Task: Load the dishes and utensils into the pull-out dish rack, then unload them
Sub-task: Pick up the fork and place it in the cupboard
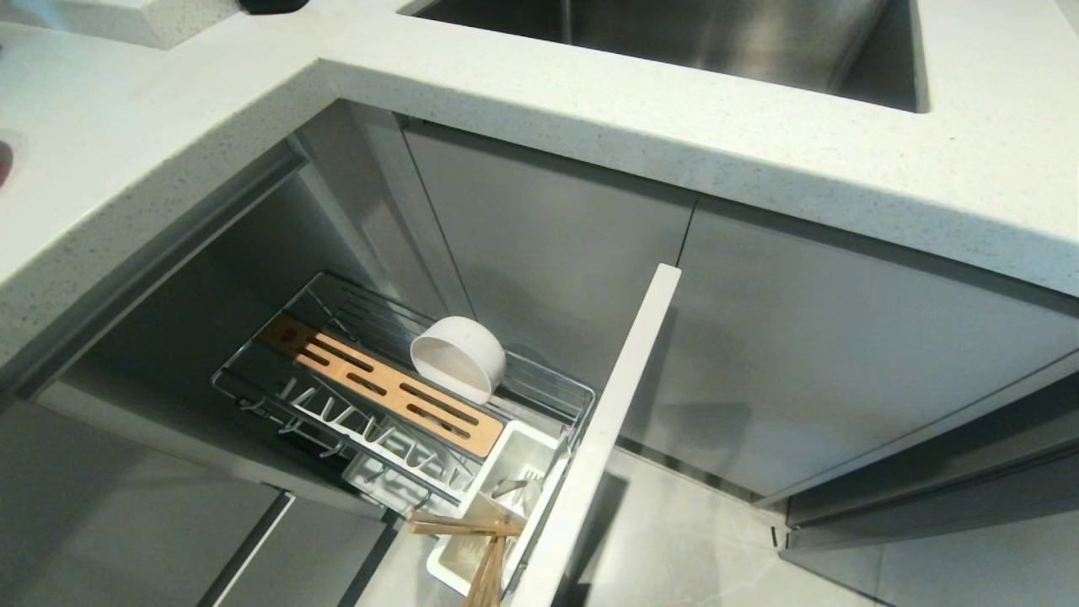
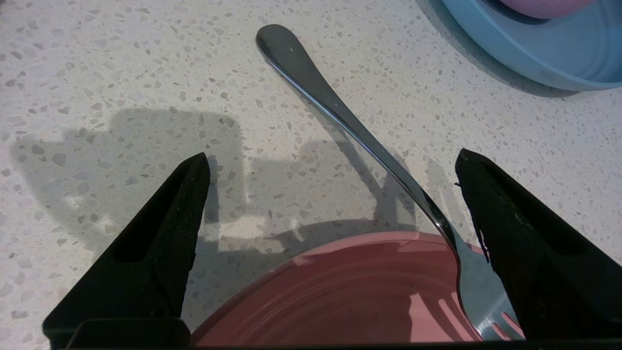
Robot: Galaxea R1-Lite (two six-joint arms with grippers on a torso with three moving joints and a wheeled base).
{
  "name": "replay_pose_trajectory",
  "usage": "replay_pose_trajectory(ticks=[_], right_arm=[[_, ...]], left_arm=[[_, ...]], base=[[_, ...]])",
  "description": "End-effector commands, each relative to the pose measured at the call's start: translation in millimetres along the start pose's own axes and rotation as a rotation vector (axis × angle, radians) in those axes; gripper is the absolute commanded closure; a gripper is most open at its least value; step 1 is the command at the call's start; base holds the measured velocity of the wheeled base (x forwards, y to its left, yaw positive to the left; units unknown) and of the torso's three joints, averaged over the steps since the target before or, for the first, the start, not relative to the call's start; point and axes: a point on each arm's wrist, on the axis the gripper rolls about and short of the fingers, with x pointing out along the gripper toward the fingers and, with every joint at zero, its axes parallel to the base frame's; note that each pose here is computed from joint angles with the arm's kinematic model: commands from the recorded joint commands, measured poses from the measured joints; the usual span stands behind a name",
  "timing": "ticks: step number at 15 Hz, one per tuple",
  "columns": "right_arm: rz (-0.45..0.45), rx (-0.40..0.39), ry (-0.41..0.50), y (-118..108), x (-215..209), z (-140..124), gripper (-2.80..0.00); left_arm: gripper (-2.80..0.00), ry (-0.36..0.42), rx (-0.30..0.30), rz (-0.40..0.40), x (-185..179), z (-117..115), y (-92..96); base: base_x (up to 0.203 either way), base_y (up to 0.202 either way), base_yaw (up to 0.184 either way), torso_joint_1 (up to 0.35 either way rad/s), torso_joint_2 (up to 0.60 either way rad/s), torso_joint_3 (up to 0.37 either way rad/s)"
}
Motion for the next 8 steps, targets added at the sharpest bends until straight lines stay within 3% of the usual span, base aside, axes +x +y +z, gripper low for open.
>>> replay_pose_trajectory(ticks=[1, 4, 5, 8], right_arm=[[0.000, 0.000, 0.001, 0.0, 0.1, -0.3, 0.00], [0.000, 0.000, 0.002, 0.0, 0.1, -0.4, 0.00], [0.000, 0.000, 0.001, 0.0, 0.1, -0.3, 0.00], [0.000, 0.000, 0.002, 0.0, 0.1, -0.4, 0.00]], left_arm=[[-2.80, -0.001, -0.005, 0.003, -0.6, 0.3, 0.3], [-2.80, 0.001, -0.004, 0.007, -0.6, 0.0, 0.6], [0.00, -0.001, -0.005, 0.007, -1.3, 0.3, 0.5], [0.00, -0.003, -0.005, 0.004, -2.6, 0.9, 0.2]], base=[[0.000, 0.000, 0.000, 0.000, 0.00, 0.000], [0.000, 0.000, 0.000, 0.000, 0.00, 0.000], [0.000, 0.000, 0.000, 0.000, 0.00, 0.000], [0.000, 0.000, 0.000, 0.000, 0.00, 0.000]])
